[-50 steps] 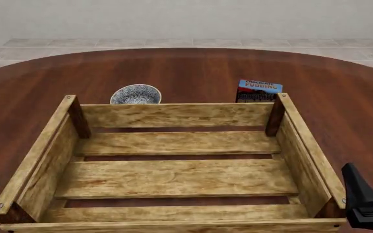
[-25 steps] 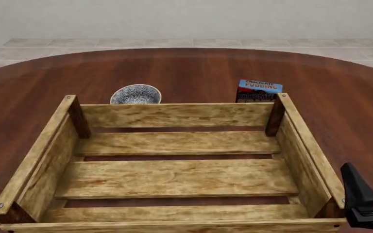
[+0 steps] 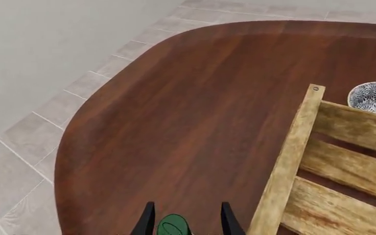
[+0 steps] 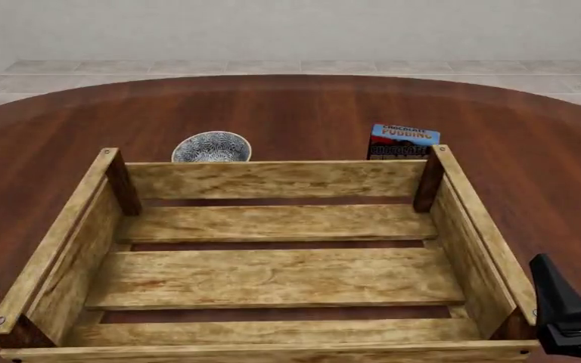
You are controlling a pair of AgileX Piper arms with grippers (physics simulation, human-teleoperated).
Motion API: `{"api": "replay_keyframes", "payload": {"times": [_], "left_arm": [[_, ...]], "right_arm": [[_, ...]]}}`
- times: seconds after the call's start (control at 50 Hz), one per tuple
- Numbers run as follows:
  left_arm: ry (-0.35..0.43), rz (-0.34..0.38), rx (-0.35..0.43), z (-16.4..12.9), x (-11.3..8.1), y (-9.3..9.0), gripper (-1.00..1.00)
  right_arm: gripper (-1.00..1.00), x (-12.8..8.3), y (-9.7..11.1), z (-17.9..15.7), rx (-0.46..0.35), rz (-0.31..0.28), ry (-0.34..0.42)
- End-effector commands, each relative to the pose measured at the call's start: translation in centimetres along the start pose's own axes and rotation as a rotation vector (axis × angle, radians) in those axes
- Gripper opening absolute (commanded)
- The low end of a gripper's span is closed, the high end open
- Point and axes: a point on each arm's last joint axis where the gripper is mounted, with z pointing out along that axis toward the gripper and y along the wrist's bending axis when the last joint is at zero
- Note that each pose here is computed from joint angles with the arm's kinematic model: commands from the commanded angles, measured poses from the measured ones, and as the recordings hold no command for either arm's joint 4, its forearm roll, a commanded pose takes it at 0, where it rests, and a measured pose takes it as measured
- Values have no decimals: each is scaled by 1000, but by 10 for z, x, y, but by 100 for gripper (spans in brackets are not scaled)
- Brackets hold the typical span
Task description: Pick up the salad dressing and put it in the tray.
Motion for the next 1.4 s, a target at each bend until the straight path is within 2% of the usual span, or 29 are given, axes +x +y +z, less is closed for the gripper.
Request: {"api": "replay_keyframes", "payload": {"times": [0.02,0.68,1.08,1.4], "left_arm": [[14,8,-25,4,6,0,100],[71,-15,-69,16,24,1,100],[126,-19,-63,22,41,-1,100],[137,-22,-67,25,44,-1,100]], "right_arm": [[100,0,0,0,-1,0,2],[100,0,0,1,0,-3,5],[100,0,0,1,3,-2,3],[100,0,0,1,3,0,4]]}}
